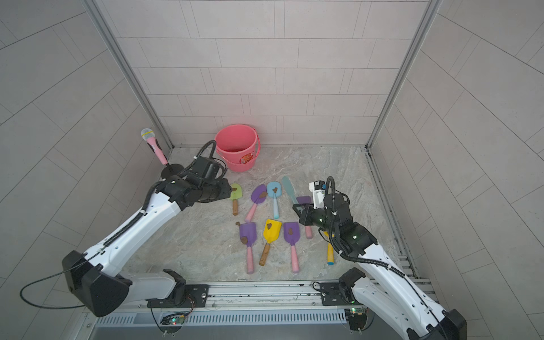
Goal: Brush the soil off the hand trowel and place it into the bucket
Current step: Pick up the hand trowel from the center of the board.
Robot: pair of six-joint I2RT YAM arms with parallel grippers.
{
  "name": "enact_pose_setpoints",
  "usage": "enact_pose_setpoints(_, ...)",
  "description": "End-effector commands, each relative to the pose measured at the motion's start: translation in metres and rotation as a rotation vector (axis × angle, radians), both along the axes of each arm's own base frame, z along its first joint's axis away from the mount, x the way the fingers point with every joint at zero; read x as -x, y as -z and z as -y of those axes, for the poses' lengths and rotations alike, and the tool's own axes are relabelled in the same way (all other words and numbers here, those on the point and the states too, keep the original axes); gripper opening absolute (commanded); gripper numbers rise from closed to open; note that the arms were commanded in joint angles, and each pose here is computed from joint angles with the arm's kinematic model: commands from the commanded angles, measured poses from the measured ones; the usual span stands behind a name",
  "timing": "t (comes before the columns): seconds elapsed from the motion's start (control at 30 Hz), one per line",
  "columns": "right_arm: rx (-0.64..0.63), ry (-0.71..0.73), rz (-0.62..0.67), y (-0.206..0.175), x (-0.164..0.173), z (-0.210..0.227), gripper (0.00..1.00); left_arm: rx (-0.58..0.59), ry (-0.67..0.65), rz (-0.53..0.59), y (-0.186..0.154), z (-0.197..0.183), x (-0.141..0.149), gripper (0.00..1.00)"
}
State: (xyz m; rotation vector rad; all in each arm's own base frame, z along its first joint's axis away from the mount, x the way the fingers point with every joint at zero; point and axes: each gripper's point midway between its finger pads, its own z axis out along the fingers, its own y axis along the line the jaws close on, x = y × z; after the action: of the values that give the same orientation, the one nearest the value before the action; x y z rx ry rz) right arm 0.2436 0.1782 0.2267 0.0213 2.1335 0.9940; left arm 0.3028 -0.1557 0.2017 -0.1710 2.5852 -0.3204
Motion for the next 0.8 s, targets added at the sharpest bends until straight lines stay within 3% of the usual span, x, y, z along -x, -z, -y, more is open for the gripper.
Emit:
enact_pose_setpoints(0.0, -0.021, 0.012, 0.003, -0.002, 0.004, 0.003, 0.00, -0.090, -0.003, 0.018, 0.024, -0.008, -0.009, 0.43)
enact_pose_setpoints(0.43, 0.010, 0.034, 0.007, 0.008, 0.009, 0.012, 0.00, -0.216, -0.066, -0.085, 0.120, -0.002, -0.051, 0.51)
enact_pose_setpoints(0.77, 0.008, 0.013, -0.002, 0.011, 0.003, 0.005, 0.00, -0.189, -0.074, -0.174, 0.168, 0.005, -0.044, 0.49)
